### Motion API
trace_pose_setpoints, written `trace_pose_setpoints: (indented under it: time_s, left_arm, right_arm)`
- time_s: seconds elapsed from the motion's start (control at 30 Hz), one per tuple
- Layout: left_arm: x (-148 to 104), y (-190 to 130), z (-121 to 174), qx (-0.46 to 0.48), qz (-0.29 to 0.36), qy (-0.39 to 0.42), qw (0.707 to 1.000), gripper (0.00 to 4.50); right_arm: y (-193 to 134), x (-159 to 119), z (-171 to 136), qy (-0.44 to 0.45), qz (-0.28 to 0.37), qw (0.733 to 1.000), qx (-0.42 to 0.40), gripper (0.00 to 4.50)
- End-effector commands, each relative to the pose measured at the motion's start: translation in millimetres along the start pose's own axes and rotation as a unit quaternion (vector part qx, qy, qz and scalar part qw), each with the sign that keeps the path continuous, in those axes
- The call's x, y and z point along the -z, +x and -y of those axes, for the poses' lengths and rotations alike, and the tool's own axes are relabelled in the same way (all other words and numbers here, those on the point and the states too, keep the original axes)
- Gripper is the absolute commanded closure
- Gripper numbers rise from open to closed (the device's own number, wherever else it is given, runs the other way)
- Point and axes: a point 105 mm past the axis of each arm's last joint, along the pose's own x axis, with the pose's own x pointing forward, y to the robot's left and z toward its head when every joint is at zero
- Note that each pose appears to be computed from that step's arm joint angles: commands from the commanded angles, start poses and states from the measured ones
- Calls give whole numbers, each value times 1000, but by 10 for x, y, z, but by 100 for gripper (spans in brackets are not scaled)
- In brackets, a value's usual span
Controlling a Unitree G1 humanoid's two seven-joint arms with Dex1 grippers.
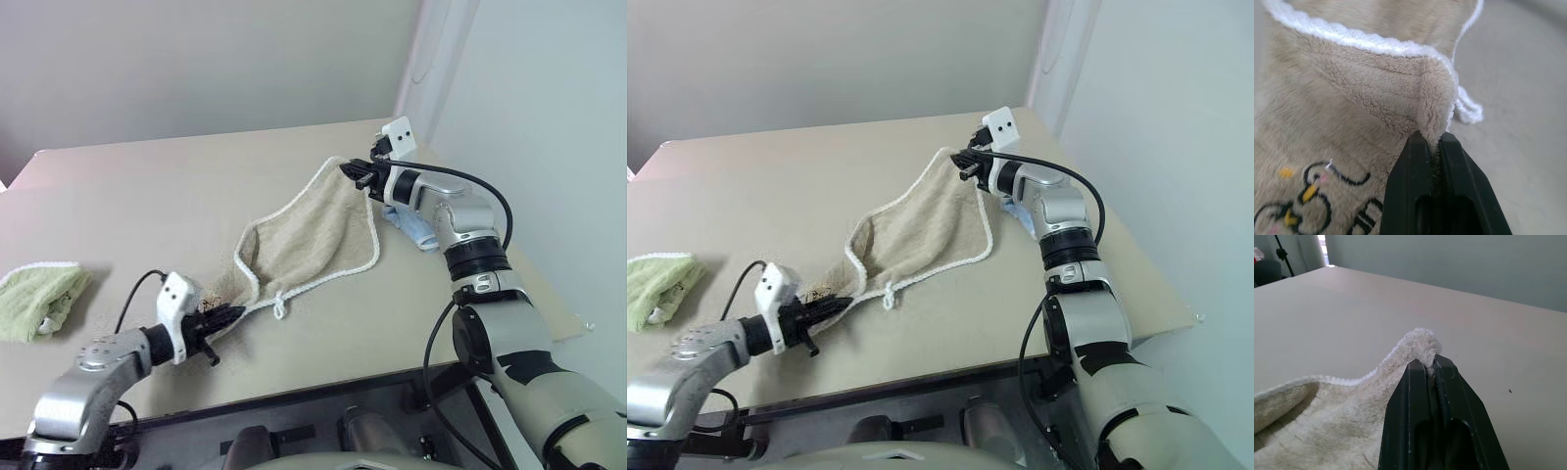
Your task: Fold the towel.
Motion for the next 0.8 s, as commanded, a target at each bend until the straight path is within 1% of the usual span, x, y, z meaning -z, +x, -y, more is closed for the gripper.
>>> trace_pose_setpoints:
  time_s: [0.03,0.1,0.37,0.4,0.5,0.63,0.7,0.8]
  left_arm:
    - [-85,-111,-38,5,2,7,1000,434]
    - [-22,-110,-24,10,-21,28,999,434]
    - [52,-25,35,25,-28,29,999,434]
    - [57,-18,39,26,-27,26,999,415]
    - [25,27,-17,10,-10,21,1000,339]
    - [53,64,-60,-7,-19,40,999,195]
    - [80,80,-84,-15,-22,43,999,195]
    - [147,101,-22,-1,-33,48,998,195]
  right_arm:
    - [-26,-211,-23,-22,32,999,-6,450]
    - [-31,-204,-28,-24,31,999,-7,450]
    - [-69,-161,-64,-35,26,999,-17,450]
    - [-76,-156,-67,-36,25,999,-17,450]
    - [-91,-145,-70,-37,24,999,-18,450]
    - [-98,-128,-83,-36,22,999,-19,450]
    - [-97,-122,-88,-35,22,999,-19,450]
    - [-92,-117,-91,-33,21,999,-18,450]
